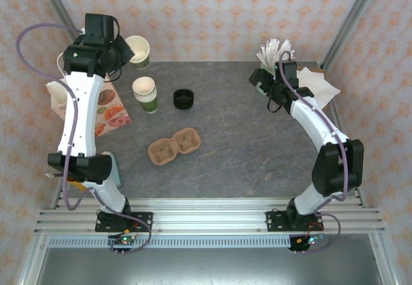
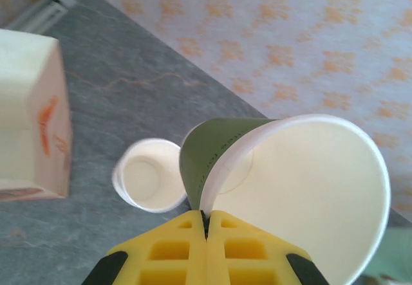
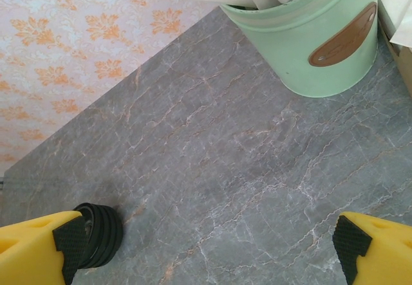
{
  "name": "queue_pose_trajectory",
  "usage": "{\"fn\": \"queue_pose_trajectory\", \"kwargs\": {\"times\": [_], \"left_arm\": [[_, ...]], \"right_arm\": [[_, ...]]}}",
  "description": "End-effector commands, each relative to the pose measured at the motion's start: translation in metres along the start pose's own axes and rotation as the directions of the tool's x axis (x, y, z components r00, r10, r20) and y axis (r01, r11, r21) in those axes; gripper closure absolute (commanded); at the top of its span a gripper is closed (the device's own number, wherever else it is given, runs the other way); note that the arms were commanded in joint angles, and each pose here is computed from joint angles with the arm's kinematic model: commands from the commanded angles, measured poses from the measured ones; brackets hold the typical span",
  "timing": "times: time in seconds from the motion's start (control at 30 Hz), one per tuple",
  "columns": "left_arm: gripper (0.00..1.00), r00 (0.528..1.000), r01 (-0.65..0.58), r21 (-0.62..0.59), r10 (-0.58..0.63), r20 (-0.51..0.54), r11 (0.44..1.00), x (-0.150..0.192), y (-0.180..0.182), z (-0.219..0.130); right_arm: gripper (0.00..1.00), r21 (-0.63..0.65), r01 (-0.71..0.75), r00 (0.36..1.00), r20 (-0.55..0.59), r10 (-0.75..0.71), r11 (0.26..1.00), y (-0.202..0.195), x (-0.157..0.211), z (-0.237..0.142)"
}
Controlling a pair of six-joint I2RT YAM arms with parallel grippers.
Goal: Pack the takeout coffee
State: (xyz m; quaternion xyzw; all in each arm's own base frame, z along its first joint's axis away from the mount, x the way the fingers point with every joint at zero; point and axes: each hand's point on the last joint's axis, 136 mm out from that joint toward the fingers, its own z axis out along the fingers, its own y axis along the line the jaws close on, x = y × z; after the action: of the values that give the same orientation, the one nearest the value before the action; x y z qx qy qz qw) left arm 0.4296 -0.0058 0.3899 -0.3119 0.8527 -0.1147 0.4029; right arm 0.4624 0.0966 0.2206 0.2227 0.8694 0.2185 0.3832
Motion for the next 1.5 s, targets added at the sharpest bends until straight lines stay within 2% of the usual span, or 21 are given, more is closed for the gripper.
{"fn": "queue_pose_trajectory", "kwargs": {"times": [0.0,0.13,0.27,0.37,0.47,0.63,0.7,0.97,1.1,1.27,1.4,1.47], "left_arm": [[1.0,0.979,-0.061,0.122,0.084,-0.188,0.991,0.06,-0.043,0.016],[1.0,0.888,-0.144,0.291,0.253,-0.383,0.946,0.159,-0.105,0.035],[1.0,0.749,-0.301,0.38,0.464,-0.473,0.875,0.257,-0.136,0.067],[1.0,0.645,-0.433,0.426,0.603,-0.47,0.795,0.308,-0.142,0.09],[1.0,0.588,-0.462,0.435,0.634,-0.502,0.773,0.338,-0.139,0.114],[1.0,0.514,-0.562,0.403,0.687,-0.514,0.722,0.358,-0.124,0.134],[1.0,0.499,-0.575,0.397,0.691,-0.523,0.715,0.362,-0.12,0.136],[1.0,0.497,-0.623,0.345,0.696,-0.518,0.702,0.344,-0.107,0.125],[1.0,0.477,-0.64,0.332,0.698,-0.534,0.692,0.341,-0.094,0.118],[1.0,0.491,-0.613,0.32,0.665,-0.563,0.722,0.33,-0.083,0.118],[0.97,0.475,-0.639,0.313,0.68,-0.558,0.703,0.322,-0.079,0.113],[0.91,0.462,-0.643,0.314,0.681,-0.569,0.698,0.321,-0.074,0.112]], "right_arm": [[0.01,-0.036,0.024,1.0,0.021,-0.024,0.999,0.018,-0.011,-0.01],[0.01,-0.001,-0.009,1.0,0.01,0.009,1.0,0.011,-0.011,-0.008],[0.01,0.126,-0.147,0.989,-0.006,0.149,0.981,-0.031,-0.011,-0.001],[0.01,0.147,-0.197,0.977,-0.054,0.206,0.969,-0.048,-0.004,0.005],[0.01,0.166,-0.151,0.983,-0.08,0.166,0.974,-0.053,0.001,0.003],[0.01,0.18,-0.121,0.984,-0.106,0.141,0.976,-0.058,0.009,0.0],[0.01,0.177,-0.122,0.984,-0.11,0.142,0.977,-0.058,0.011,0.0],[0.01,0.101,-0.11,0.981,-0.149,0.124,0.989,-0.046,0.017,0.007],[0.01,-0.018,-0.069,0.977,-0.201,0.064,0.997,-0.021,0.023,0.012],[0.01,-0.124,-0.009,0.962,-0.272,-0.025,0.992,0.006,0.039,0.017],[0.01,-0.145,0.007,0.957,-0.287,-0.049,0.989,0.015,0.045,0.02],[0.01,-0.146,0.006,0.955,-0.293,-0.049,0.989,0.016,0.047,0.021]]}}
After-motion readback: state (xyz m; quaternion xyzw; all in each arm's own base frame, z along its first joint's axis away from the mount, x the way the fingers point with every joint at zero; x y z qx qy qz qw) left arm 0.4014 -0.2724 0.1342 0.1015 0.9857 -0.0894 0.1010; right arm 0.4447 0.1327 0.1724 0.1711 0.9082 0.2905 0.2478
